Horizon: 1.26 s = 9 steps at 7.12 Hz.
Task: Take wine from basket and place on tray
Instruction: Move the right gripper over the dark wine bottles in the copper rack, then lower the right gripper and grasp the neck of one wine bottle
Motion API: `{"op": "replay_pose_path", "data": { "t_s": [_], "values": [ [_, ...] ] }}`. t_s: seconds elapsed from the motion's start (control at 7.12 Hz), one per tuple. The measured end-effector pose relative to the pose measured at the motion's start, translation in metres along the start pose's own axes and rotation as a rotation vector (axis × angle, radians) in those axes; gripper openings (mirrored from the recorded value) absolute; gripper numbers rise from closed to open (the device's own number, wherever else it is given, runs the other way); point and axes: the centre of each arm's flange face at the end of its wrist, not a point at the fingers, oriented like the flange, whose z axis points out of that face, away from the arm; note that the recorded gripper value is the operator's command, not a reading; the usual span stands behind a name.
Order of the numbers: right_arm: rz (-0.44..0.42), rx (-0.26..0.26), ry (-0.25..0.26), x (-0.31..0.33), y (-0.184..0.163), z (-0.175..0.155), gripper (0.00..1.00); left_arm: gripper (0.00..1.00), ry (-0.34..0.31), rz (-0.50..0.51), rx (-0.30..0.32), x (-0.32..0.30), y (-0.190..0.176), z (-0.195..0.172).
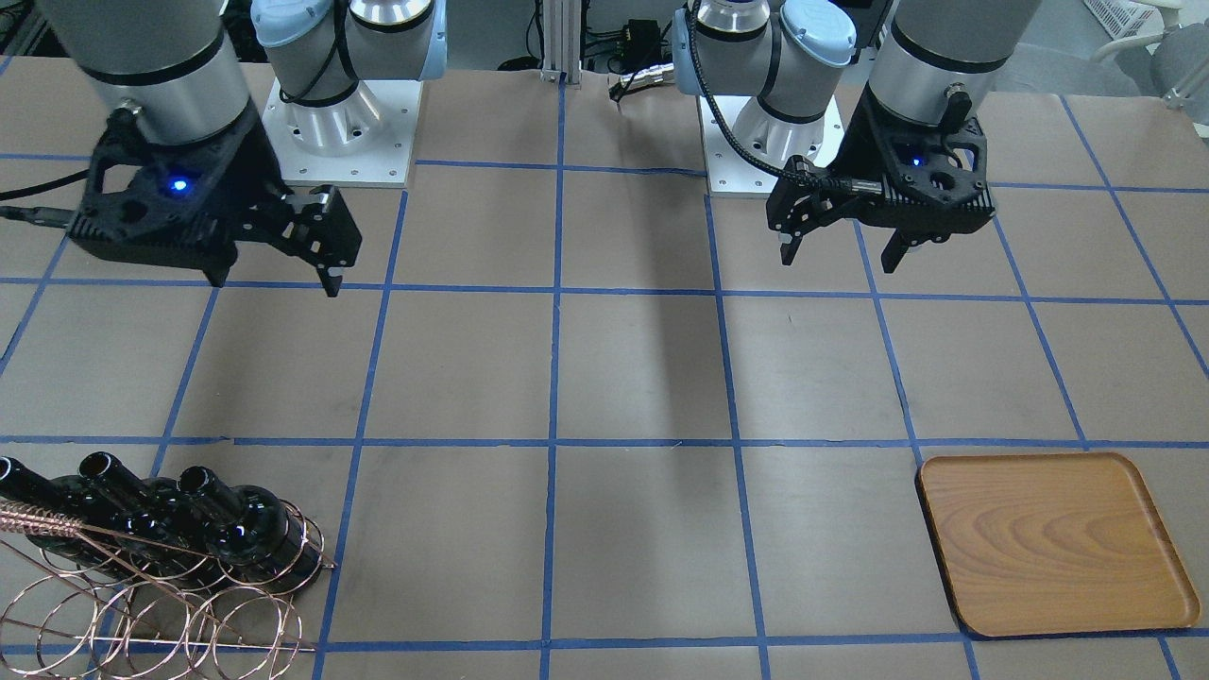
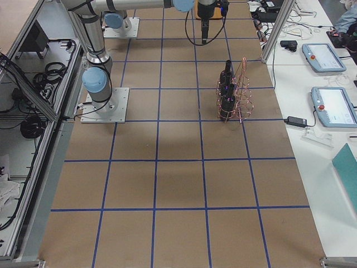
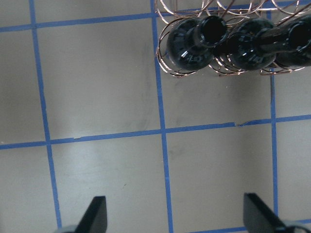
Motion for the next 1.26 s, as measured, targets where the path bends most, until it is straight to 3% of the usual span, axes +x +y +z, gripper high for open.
{"op": "replay_pose_path", "data": {
  "t_s": [0.56, 0.98, 1.12, 1.26],
  "values": [
    [-0.047, 0.018, 0.016, 0.085, -0.079, 0.05, 0.97, 1.0, -0.002, 0.0, 0.0, -0.001, 0.0, 0.0],
    [-0.075, 0.008, 0.017, 0.103, -0.106, 0.09, 0.83, 1.0, -0.003, 0.0, 0.0, -0.001, 0.0, 0.0],
    [-0.08, -0.005, 0.017, 0.104, -0.109, 0.1, 0.7, 1.0, -0.004, 0.0, -0.001, -0.001, 0.0, 0.0],
    [-0.086, -0.015, 0.017, 0.104, -0.111, 0.107, 0.66, 1.0, -0.003, 0.001, -0.001, -0.001, 0.0, 0.0]
  ]
}}
